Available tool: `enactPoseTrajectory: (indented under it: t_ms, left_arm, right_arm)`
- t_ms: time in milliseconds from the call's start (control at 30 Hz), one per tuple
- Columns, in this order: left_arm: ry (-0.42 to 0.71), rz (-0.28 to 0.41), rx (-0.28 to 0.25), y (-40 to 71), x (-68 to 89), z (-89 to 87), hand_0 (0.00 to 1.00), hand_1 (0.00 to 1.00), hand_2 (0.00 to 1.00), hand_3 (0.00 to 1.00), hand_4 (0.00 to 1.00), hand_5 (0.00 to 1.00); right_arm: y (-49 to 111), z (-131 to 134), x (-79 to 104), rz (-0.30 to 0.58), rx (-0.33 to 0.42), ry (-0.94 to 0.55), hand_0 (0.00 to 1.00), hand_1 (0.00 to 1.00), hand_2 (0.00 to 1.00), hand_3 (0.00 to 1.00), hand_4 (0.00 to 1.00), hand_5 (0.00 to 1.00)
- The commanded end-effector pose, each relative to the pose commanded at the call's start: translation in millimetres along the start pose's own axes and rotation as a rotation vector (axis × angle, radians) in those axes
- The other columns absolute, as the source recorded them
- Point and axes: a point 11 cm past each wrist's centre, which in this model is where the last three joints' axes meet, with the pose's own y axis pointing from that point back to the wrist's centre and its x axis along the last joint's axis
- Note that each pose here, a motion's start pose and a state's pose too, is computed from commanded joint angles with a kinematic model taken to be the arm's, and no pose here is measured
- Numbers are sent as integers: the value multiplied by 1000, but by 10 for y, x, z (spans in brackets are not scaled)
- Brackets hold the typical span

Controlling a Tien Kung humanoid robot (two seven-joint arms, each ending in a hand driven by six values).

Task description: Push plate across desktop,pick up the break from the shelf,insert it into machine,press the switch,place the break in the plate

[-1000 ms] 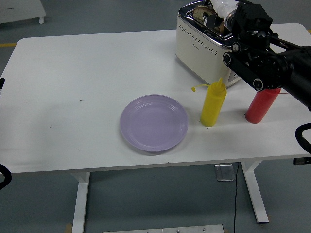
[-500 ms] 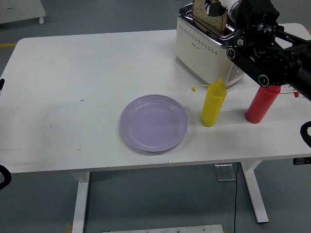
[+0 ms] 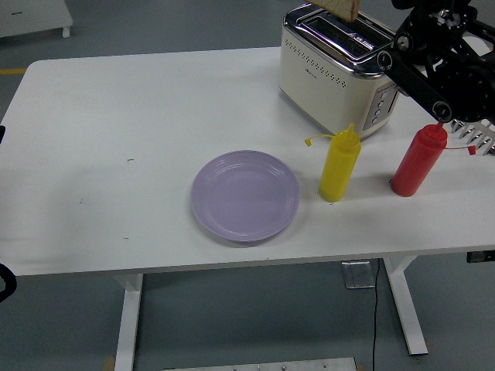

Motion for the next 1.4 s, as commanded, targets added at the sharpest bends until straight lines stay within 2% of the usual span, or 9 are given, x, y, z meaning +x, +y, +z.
enactPoseTrajectory:
  t_ms: [200,367,533,700,900,967,1167,1400]
  left_arm:
    - [-1,0,1,2,2,0,825,869,930,799,633,998]
    - [-2,2,1,5,7,3,825,869,929,799,633,998]
    - [-3,3,-1,9,15,9,825,869,929,799,633,998]
    - [-2,7,-3,12,25,17,825,869,929,800,634,998]
    - [-3,10,-6,13,36,29,825,869,929,800,633,998]
    - [-3,10,-6,13,37,31,825,869,927,800,633,998]
    - [-3,13,-8,14,45,36,825,870,927,800,634,998]
    - [-2,18,-12,21,63,46,825,869,927,800,633,998]
  right_arm:
    - [41,-108,239,52,48,-28,239,335,432,524,410,120]
    - [123,-266,425,57,109,-104,239,334,431,525,391,127]
    - [252,-527,525,16,201,-182,239,334,431,525,391,127]
    - [424,-812,499,-79,306,-234,238,334,431,524,377,122]
    - [724,-1195,279,-234,423,-288,238,335,431,524,373,123]
    - [790,-1265,209,-271,441,-301,241,336,431,524,372,122]
    - [1069,-1488,-182,-431,498,-309,243,336,431,524,368,121]
    - [1342,-1584,-696,-580,517,-273,244,336,431,525,365,121]
